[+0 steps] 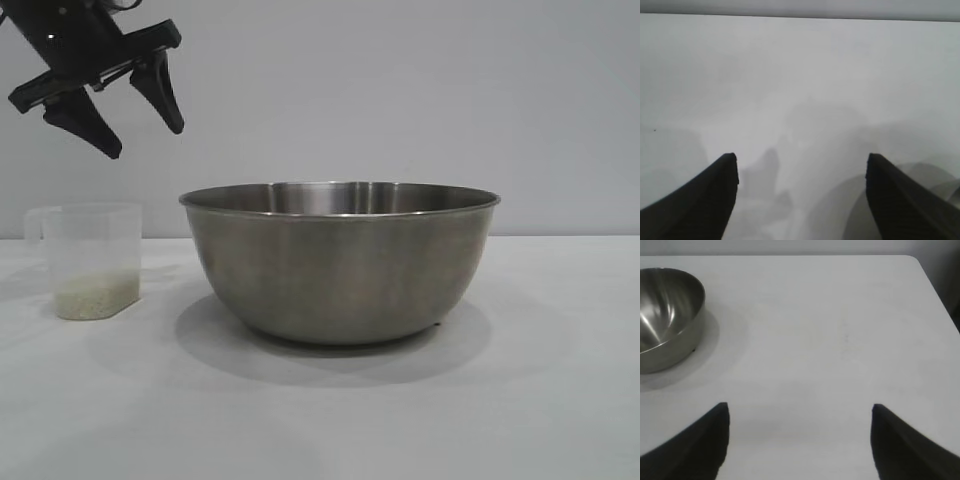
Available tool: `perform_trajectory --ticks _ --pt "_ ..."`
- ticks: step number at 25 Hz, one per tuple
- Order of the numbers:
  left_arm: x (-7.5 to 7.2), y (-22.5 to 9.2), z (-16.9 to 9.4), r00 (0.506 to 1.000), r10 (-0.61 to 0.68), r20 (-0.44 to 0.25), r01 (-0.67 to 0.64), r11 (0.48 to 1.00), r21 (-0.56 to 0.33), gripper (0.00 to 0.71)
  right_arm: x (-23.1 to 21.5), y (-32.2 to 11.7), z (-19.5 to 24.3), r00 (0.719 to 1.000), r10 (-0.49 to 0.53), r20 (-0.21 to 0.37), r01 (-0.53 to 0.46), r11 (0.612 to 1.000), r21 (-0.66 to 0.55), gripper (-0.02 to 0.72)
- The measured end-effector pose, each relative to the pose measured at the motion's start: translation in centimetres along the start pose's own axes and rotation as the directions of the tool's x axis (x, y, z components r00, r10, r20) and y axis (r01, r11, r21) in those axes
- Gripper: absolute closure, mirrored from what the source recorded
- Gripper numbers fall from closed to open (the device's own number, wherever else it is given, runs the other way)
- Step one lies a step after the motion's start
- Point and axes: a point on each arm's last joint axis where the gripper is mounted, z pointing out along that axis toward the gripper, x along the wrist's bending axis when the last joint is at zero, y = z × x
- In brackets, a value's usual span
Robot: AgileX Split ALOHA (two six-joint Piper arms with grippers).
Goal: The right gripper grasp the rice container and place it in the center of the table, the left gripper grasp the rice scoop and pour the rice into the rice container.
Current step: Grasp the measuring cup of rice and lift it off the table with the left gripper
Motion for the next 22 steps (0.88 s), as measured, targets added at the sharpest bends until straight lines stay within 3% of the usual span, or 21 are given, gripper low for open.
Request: perform_trajectory --ticks 7,12,19,22 --pt "-2.0 1.4 -6.1 0.991 0.133 -0.013 -0.134 0.991 -0.03 0.238 0.0 0.0 0.0 1.0 -0.001 0.002 0.001 1.0 0.0 0.204" --pt "-3.5 1.7 -12.1 0.985 0.165 -0.058 -0.168 0.985 -0.049 0.238 0.0 0.0 0.0 1.0 -0.001 0.002 0.001 1.0 0.0 0.204" --pt "-5.9 0.9 -20.4 0.976 0.208 -0.068 -0.214 0.971 -0.109 0.238 0.0 0.0 0.0 1.0 -0.001 0.002 0.001 1.0 0.0 0.204" --pt "-6.6 -0.4 -23.8 0.971 0.224 -0.086 -0.231 0.969 -0.092 0.238 0.0 0.0 0.0 1.0 -0.001 0.002 0.001 1.0 0.0 0.204"
